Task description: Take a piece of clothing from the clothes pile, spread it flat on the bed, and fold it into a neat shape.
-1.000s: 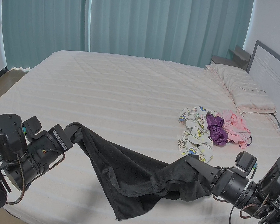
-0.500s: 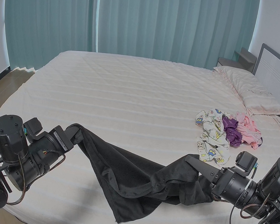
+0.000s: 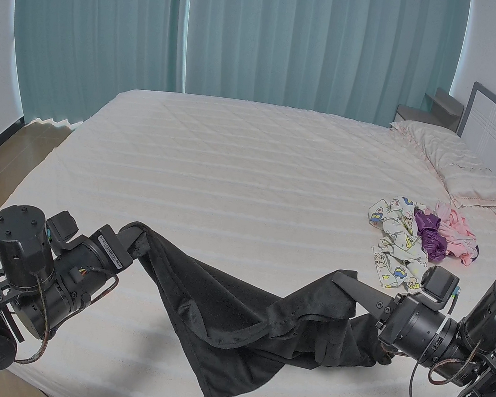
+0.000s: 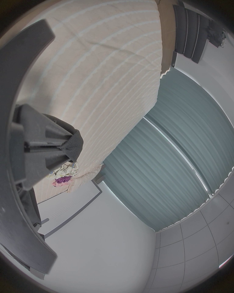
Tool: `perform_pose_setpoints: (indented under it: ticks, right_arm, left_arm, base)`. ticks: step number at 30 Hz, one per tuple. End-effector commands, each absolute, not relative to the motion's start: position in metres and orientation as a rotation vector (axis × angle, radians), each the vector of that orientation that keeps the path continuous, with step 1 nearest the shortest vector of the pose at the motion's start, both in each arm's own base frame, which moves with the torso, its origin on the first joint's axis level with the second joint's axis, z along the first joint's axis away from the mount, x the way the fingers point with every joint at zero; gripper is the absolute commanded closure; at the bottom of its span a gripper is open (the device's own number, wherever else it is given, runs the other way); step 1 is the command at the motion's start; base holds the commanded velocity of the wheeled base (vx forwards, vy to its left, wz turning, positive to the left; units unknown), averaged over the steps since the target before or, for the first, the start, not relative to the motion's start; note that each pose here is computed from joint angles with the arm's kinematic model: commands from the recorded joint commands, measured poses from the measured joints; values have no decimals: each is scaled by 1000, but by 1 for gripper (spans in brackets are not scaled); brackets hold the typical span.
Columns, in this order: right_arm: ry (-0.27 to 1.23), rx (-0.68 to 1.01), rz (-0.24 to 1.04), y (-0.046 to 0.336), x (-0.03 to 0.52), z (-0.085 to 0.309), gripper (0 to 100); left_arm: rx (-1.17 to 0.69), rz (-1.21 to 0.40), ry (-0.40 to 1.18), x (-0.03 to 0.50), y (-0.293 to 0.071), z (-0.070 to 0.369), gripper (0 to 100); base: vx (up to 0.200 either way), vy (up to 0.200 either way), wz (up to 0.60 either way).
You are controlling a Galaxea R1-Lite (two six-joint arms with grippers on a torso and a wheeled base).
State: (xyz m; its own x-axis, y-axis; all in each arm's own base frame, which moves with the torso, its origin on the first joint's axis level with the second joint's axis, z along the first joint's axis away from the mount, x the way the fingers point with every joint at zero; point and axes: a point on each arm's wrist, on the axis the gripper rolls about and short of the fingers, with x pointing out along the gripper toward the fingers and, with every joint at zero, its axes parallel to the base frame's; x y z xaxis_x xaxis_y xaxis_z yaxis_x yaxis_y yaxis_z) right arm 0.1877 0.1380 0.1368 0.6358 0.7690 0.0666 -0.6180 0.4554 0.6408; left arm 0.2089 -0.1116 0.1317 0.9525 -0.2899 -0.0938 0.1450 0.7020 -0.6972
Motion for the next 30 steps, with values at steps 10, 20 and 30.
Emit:
perform_pose_setpoints:
  ticks: [10,20,30]
  right_arm:
    - [63,696,932,115,154,175,100]
    - [-293,750,1047,85,110,250,100]
    - [-292,855,946,69,124,335,100]
  left_arm:
    - [-784,-270,153,196,-108,146,100]
    - [-830,-310,-44,162,-88,188,100]
    - [-776,-314,-106,151,-80,230,100]
  base:
    - [-200,0,0]
    - [-120,0,0]
    - [0,0,0]
